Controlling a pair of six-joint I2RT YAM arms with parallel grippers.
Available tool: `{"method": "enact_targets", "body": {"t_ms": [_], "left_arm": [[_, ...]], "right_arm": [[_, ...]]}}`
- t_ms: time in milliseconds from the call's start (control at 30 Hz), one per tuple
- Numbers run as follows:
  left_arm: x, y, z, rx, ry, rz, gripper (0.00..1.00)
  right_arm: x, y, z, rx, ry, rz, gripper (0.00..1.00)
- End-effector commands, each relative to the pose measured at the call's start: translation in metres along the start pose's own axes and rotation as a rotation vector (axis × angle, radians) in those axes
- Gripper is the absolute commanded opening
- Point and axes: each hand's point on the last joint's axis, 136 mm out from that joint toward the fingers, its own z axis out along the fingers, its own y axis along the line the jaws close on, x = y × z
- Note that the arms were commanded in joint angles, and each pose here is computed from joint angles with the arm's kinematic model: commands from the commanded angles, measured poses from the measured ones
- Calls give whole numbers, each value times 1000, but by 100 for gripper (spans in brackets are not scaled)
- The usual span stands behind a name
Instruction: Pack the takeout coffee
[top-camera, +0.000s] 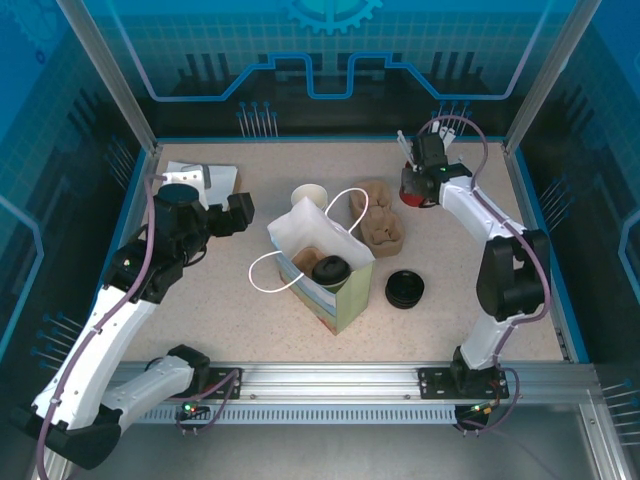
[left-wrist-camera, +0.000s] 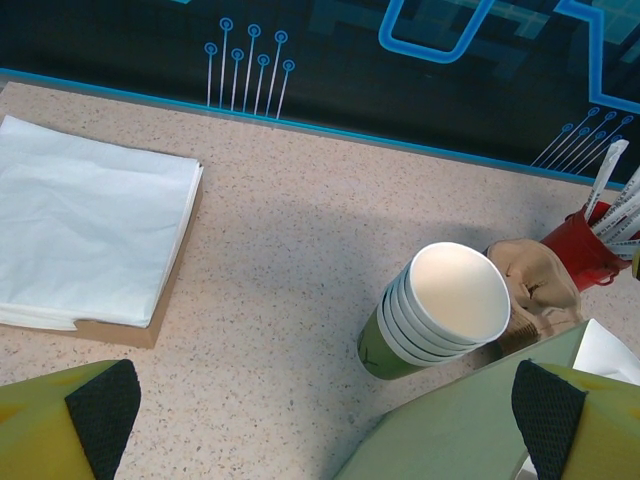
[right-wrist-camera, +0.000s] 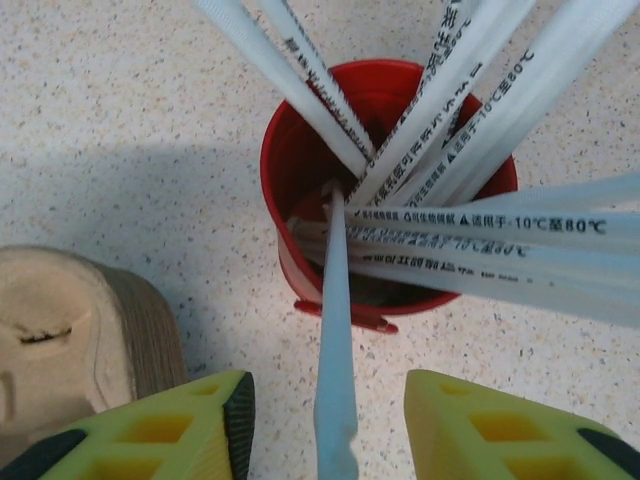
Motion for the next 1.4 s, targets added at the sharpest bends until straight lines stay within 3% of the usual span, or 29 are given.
{"method": "enact_targets", "body": {"t_ms": [0,267,533,900,1133,1367], "left_arm": [[0,8,-3,-33,-6,10,99],[1,9,-1,-36,0,11,99],[3,7,2,-28,6,3,99],[3,4,3,-16,7,-2,99],[3,3,4,-10,8,-4,99],[5,1,6,0,13,-11,99]], "right_arm": [[-29,-8,3,24,-68,4,41],[-38,-12,3,44,-94,-23,18],[-49,-22,-39,52,-158,-44,0],[-39,-25,-119,-41,-123,-84,0],[-14,-19,-195,-184,-45,-92,1],[9,-23,-284,-303,-75,-78,1]]}}
